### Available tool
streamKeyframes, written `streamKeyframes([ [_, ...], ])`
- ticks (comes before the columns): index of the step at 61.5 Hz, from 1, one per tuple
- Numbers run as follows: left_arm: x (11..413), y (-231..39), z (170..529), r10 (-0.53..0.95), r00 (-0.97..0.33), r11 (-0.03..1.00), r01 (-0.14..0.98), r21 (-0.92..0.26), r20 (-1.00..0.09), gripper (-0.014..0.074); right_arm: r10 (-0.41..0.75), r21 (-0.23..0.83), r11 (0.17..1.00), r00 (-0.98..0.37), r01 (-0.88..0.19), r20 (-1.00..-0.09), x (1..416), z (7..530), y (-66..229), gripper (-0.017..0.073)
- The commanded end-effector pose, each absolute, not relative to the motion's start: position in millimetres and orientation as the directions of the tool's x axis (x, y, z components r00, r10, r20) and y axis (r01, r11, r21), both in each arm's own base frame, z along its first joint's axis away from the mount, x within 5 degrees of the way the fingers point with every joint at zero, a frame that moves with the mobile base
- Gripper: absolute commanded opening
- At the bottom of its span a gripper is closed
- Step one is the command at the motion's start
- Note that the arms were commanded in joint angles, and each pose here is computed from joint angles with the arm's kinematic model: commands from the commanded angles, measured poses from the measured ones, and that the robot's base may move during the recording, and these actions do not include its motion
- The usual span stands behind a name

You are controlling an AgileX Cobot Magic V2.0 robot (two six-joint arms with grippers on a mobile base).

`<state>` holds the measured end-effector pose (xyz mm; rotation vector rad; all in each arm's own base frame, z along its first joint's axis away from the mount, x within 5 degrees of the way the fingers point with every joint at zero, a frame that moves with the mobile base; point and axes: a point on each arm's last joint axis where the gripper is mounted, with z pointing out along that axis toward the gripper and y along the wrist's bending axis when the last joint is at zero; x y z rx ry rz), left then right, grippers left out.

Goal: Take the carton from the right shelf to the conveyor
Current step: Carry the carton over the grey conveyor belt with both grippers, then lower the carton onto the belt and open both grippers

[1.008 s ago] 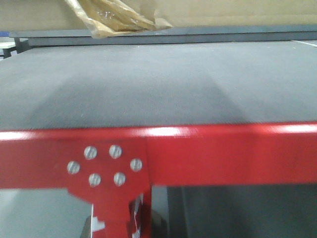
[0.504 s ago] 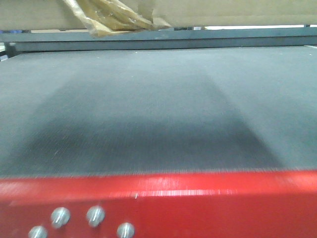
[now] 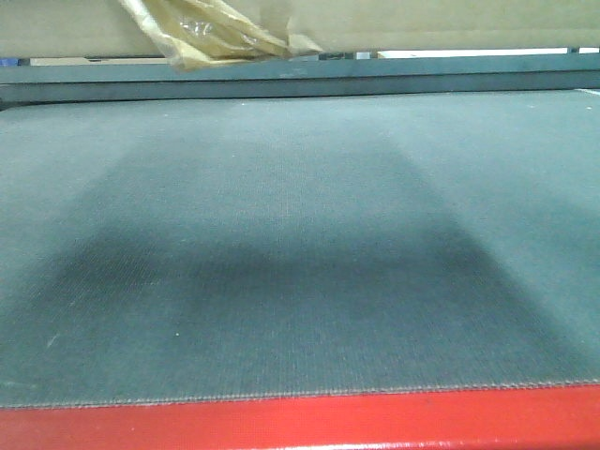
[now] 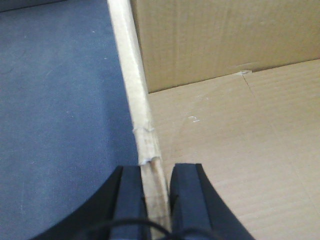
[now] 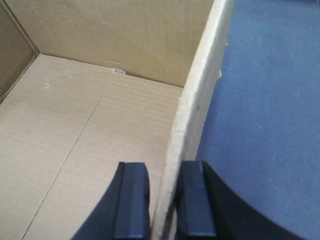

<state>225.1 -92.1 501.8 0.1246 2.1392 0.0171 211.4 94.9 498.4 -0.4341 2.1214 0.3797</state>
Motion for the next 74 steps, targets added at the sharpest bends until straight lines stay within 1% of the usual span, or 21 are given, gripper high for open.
streamKeyframes([
  [1, 225.7, -84.3, 507.9, 0.138, -0.49, 0.99, 0.047, 0.132, -0.861, -0.0018, -0.166, 0.087, 0.885, -0.483, -0.457, -0.86, 205.0, 505.4, 92.8, -0.0066],
  [63, 225.7, -84.3, 507.9, 0.138, -0.49, 0.99, 0.047, 0.132, -0.861, -0.0018, -0.166, 0.087, 0.885, -0.483, -0.457, -0.86, 205.0, 505.4, 92.8, -0.0066],
  [69, 225.9, -84.6, 508.3, 0.138, -0.486, 0.99, 0.049, 0.13, -0.863, -0.0018, -0.156, 0.086, 0.885, -0.467, -0.457, -0.87, 205.8, 507.2, 92.9, -0.0066],
  [74, 226.2, -85.2, 508.7, 0.137, -0.48, 0.991, 0.053, 0.127, -0.867, -0.0018, -0.152, 0.102, 0.88, -0.477, -0.465, -0.866, 204.8, 506.7, 94.2, -0.0066],
])
